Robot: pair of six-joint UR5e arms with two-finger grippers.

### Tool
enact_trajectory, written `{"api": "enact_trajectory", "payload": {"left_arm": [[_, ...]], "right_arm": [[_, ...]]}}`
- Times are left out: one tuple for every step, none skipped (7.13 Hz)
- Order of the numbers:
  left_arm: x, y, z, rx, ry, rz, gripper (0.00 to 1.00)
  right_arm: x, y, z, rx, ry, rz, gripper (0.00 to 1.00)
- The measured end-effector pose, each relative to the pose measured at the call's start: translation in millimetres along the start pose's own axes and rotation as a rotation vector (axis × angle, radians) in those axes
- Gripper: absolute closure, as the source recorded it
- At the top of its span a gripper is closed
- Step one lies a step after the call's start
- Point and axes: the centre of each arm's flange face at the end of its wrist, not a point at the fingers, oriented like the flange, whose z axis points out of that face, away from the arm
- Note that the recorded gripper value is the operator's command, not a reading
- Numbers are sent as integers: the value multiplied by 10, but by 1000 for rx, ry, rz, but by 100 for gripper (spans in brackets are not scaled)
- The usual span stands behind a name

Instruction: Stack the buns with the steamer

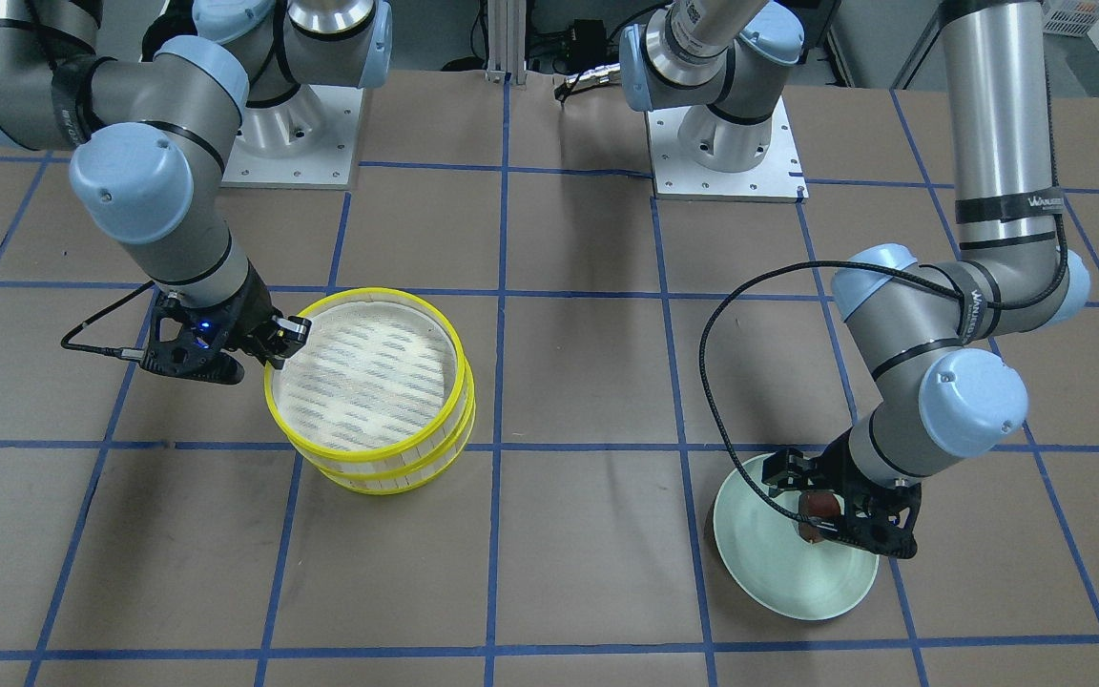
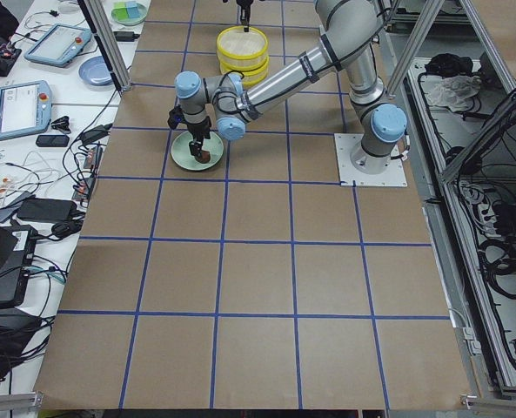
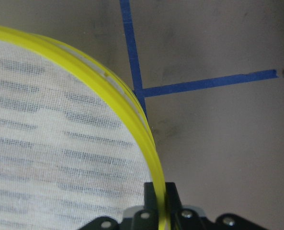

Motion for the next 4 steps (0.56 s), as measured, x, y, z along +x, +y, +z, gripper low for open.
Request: {"api": "enact_trajectory", "payload": {"left_arm": [[4, 4, 75, -1, 4, 2, 67], [-1, -10, 122, 2, 5, 4, 89], [-7, -22, 156, 2, 6, 6, 100], [-10, -28, 167, 2, 6, 6, 100]], "right_arm": [[-8, 9, 17, -5, -4, 5, 100], [-20, 14, 31, -9, -7, 6, 100], [-32, 18, 44, -13, -7, 8, 96], [-37, 18, 55, -17, -5, 11, 65]]}}
